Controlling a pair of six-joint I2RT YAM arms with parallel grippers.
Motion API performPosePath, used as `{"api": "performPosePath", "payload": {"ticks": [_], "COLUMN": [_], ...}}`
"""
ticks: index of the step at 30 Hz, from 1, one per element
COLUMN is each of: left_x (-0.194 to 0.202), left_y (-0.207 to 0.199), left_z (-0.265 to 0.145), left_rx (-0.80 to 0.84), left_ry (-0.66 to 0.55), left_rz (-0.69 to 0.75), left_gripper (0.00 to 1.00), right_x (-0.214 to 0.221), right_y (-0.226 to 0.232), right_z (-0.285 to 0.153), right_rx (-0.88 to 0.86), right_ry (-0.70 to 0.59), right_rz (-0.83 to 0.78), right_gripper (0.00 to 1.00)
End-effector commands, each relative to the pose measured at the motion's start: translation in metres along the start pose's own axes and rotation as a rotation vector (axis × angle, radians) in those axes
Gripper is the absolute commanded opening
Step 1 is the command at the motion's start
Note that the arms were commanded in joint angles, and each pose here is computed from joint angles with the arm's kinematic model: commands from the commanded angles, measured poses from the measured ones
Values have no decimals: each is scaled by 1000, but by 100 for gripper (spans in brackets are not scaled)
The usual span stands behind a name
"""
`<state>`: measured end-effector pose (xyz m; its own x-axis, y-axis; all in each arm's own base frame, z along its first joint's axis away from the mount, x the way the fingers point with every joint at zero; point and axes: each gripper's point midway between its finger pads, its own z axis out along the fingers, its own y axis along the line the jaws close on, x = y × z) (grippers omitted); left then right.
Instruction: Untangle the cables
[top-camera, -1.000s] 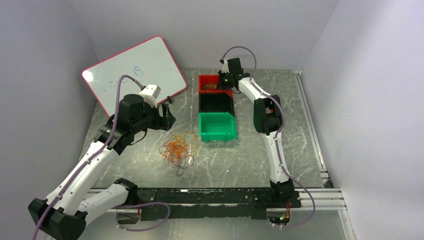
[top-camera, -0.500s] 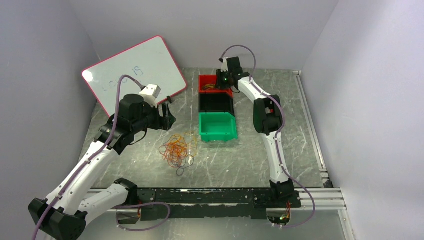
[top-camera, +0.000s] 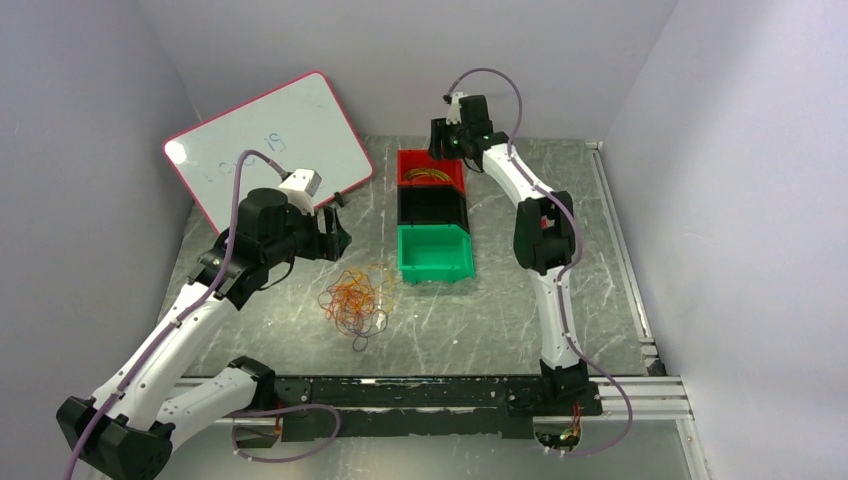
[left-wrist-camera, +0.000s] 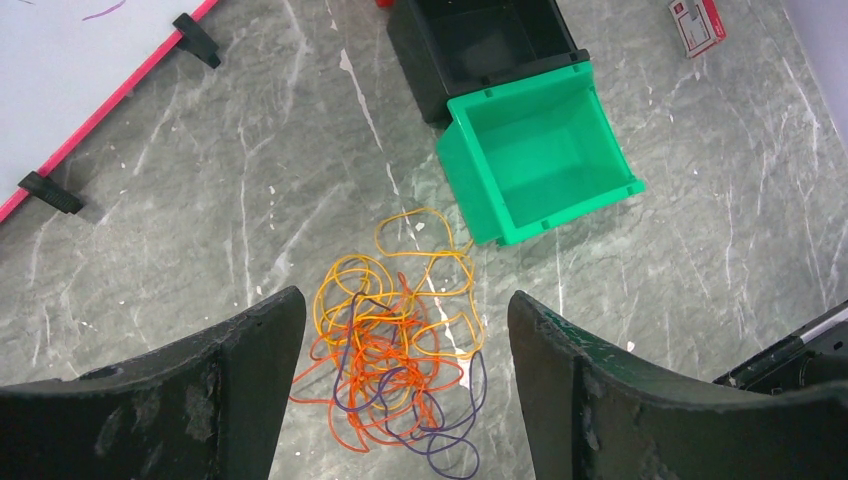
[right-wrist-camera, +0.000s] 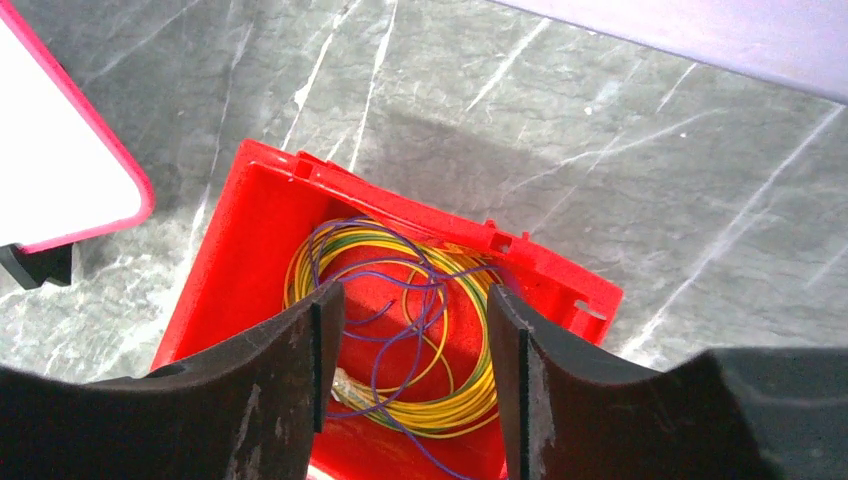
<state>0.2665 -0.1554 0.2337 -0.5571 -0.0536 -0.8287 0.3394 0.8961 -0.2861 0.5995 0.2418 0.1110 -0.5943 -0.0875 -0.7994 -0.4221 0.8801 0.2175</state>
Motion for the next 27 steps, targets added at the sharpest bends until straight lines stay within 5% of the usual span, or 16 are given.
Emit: {"api": "performPosePath", "payload": {"ticks": [1,12,27], "left_x": [-2,-2,5], "left_y": [2,3,1], "left_z": [-3,-1,6], "left_rx": [-14,-19,-3], "left_ry": [-9,-9,4], "left_rz": [-4,-12,-27], "left_gripper": [79,79,79], "right_x": [-29,-54,-8], "right_y": [-2,9,21], "right_z": [-21,-59,-118], "right_rx": [43,42,51], "right_ry": [-64,-133,-93], "right_rz": [-41,-69,14], "right_gripper": [59,61,54]}}
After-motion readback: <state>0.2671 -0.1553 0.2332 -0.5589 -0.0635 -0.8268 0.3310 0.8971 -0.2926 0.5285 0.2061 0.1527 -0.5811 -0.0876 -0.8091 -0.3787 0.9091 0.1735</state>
